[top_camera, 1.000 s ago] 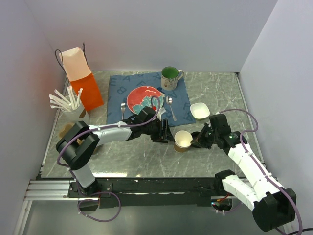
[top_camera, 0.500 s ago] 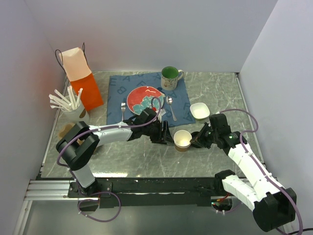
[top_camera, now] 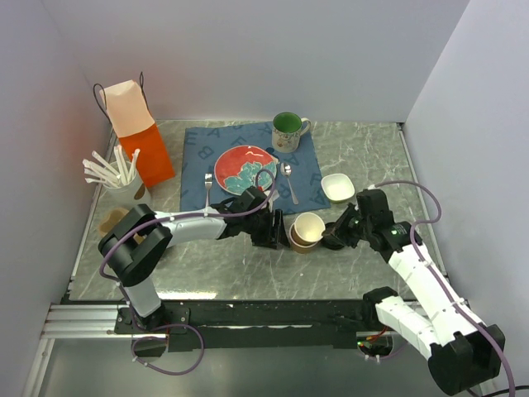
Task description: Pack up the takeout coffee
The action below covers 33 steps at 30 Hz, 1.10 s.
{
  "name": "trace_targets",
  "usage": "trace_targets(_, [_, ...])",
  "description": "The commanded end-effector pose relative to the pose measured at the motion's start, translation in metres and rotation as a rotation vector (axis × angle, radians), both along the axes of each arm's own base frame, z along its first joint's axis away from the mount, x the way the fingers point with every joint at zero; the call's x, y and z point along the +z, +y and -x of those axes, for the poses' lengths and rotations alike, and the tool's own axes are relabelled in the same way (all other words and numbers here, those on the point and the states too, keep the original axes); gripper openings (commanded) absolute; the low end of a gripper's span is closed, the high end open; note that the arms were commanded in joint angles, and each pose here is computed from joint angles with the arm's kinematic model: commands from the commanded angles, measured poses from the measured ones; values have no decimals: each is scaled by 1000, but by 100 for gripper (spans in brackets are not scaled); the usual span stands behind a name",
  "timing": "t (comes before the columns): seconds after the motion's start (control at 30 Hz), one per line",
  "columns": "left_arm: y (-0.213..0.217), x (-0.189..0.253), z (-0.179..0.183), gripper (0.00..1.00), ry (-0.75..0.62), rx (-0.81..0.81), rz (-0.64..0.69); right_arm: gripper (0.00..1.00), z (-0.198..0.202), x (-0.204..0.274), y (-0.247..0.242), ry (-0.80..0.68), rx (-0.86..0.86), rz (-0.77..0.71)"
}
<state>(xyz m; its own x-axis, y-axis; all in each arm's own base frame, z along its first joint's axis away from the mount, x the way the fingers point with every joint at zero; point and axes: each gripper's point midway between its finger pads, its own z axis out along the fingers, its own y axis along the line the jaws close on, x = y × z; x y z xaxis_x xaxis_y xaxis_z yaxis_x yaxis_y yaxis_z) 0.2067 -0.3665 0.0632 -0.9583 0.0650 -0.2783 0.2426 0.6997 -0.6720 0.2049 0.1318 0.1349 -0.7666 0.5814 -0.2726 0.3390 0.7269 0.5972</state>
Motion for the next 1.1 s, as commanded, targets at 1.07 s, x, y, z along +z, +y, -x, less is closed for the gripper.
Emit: trace_targets(1.07, [193, 190, -42, 96, -483, 694, -248, 0, 5, 31, 129, -102, 404, 80])
